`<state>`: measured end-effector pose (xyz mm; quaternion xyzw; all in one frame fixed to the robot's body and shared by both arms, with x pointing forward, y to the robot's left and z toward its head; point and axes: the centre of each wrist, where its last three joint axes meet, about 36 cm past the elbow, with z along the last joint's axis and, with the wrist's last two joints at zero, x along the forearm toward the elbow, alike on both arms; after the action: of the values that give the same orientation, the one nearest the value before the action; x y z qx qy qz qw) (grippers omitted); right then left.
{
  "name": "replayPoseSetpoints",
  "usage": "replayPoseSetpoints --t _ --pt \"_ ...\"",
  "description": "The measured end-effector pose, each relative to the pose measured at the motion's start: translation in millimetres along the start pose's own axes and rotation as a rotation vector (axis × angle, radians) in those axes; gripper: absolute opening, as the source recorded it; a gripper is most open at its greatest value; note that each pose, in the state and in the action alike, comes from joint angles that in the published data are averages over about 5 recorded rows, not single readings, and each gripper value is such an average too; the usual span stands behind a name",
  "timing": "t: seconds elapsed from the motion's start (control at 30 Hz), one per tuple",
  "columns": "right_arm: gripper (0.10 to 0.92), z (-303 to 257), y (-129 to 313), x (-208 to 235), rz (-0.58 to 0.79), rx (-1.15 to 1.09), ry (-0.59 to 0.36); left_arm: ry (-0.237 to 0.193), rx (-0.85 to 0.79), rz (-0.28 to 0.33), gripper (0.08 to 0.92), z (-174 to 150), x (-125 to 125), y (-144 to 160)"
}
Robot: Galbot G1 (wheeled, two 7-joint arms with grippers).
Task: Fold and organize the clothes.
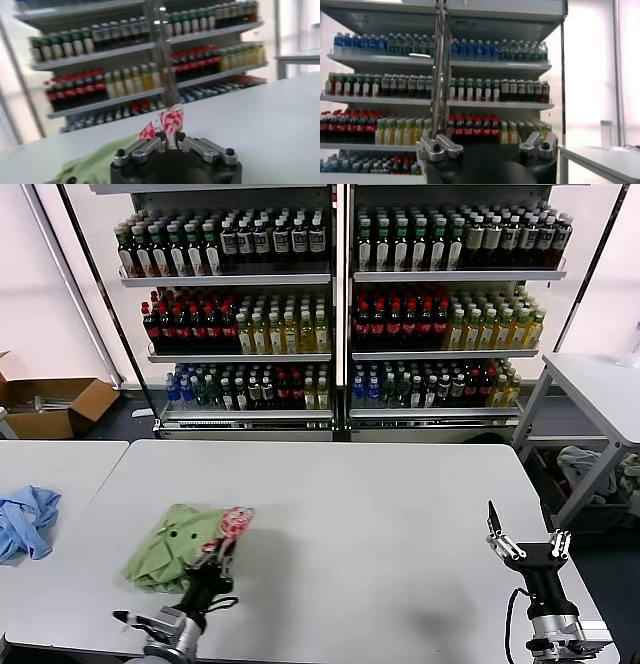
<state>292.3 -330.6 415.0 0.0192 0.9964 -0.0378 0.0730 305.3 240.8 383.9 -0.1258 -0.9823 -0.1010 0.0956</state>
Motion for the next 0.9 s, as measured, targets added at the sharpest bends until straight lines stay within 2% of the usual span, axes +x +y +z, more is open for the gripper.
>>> replayPoseSetpoints --t 0.2,0.33,0.5,0.63,0.77,0.9 --pt "0.823 -0.1 4.0 -2.1 -0.014 -0.004 0.007 -0.023 -0.031 0.045 0.329 -9.0 -12.7 -40.6" --pt "0.823 -2.0 7.0 -3.7 -0.032 -0.005 0.011 -0.053 -0.079 0.025 0.441 -23.9 -21.7 -60.3" --pt "0.823 -4.5 12.9 -6.6 -0.070 -0.008 0.032 -0.121 -0.148 -0.016 0.589 -48.0 -27.2 -73.0" --pt "0.823 -5.9 24.7 -12.8 -0.114 -0.034 0.081 -0.180 -0.158 -0.039 0.701 -66.3 -26.5 -71.1" --pt "0.823 -8.2 47.1 -24.8 -0.176 -0.086 0.153 -0.242 -0.136 -0.053 0.799 -79.6 -24.3 -54.6" --pt "0.823 -9.6 79.1 -39.6 -0.257 -0.146 0.249 -0.288 -0.114 -0.073 0.821 -86.5 -15.9 -35.5"
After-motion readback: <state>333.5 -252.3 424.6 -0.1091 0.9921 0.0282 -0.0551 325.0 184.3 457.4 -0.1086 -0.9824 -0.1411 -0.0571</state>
